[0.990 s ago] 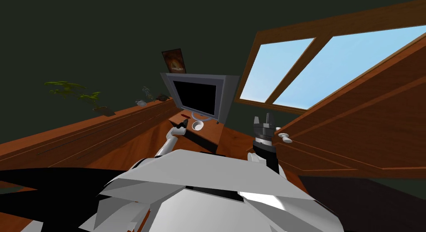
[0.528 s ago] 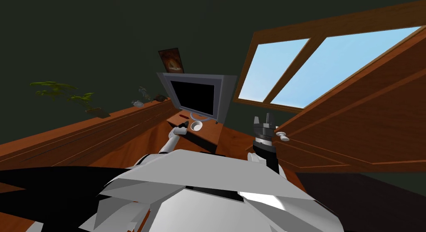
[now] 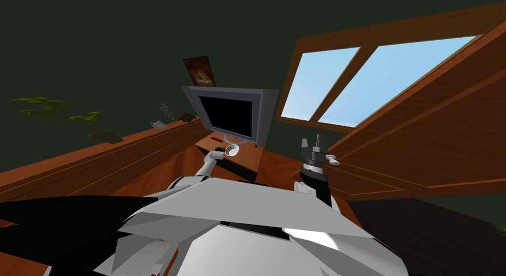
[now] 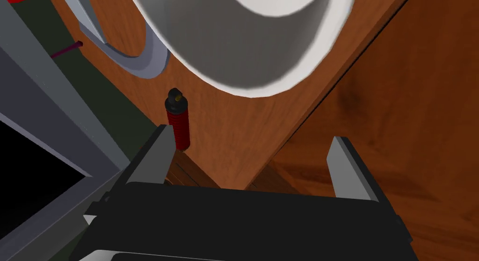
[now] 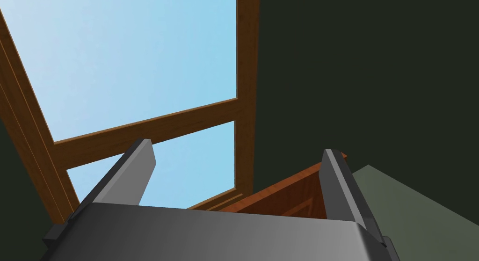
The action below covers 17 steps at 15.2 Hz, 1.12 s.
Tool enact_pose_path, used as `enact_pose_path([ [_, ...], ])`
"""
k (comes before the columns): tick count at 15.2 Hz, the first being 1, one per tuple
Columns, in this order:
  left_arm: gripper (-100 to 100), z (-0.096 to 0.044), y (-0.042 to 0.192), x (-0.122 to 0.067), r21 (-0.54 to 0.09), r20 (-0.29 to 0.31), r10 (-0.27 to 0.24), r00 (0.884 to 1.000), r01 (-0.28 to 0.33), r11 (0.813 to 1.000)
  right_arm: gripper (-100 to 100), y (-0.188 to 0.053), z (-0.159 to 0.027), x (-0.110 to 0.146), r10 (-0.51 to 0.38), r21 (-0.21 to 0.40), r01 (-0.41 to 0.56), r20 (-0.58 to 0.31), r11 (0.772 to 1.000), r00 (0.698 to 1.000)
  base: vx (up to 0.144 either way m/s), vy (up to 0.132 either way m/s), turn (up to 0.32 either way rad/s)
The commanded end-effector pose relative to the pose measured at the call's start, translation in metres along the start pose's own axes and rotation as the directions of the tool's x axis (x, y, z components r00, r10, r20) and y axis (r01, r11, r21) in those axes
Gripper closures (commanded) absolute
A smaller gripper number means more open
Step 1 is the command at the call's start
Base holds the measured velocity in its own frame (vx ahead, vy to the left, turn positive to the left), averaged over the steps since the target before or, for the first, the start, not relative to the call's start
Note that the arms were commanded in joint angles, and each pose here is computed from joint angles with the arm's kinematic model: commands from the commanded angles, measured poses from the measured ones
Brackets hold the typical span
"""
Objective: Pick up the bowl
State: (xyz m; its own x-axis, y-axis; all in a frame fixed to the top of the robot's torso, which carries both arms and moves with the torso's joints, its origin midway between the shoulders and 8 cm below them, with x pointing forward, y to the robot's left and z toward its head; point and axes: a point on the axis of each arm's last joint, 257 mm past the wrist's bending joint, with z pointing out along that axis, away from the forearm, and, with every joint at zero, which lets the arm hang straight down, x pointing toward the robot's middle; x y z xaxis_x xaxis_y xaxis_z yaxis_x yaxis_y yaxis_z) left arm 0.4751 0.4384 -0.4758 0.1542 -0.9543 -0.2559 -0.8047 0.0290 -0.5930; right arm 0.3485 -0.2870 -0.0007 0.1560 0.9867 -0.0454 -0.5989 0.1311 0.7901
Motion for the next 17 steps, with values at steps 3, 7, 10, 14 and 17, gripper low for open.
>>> enact_pose_path([
  [3, -100, 0.004, 0.027, 0.018, -0.116, -0.026, -0.01, 1.0, 0.007, 0.993, 0, 0.0, 0.0, 0.0, 0.0, 0.0, 0.0, 0.0, 1.0, 1.0, 0.002, -0.006, -0.059],
  [7, -100, 0.005, 0.036, 0.024, -0.151, -0.034, -0.012, 0.999, 0.007, 0.988, 0, 0.0, 0.0, 0.0, 0.0, 0.0, 0.0, 0.0, 1.0, 1.0, 0.001, 0.001, -0.031],
  [10, -100, 0.005, 0.054, 0.038, -0.224, -0.054, -0.018, 0.998, 0.005, 0.975, 0, 0.0, 0.0, 0.0, 0.0, 0.0, 0.0, 0.0, 1.0, 1.0, 0.001, -0.001, -0.034],
  [14, -100, 0.007, 0.07, 0.039, -0.241, -0.051, -0.027, 0.998, 0.014, 0.97, 0, 0.0, 0.0, 0.0, 0.0, 0.0, 0.0, 0.0, 1.0, 1.0, 0.001, 0.011, -0.043],
  [17, -100, 0.01, 0.086, 0.035, -0.244, -0.043, -0.038, 0.998, 0.027, 0.969, 0, 0.0, 0.0, 0.0, 0.0, 0.0, 0.0, 0.0, 1.0, 1.0, 0.003, 0.035, -0.102],
])
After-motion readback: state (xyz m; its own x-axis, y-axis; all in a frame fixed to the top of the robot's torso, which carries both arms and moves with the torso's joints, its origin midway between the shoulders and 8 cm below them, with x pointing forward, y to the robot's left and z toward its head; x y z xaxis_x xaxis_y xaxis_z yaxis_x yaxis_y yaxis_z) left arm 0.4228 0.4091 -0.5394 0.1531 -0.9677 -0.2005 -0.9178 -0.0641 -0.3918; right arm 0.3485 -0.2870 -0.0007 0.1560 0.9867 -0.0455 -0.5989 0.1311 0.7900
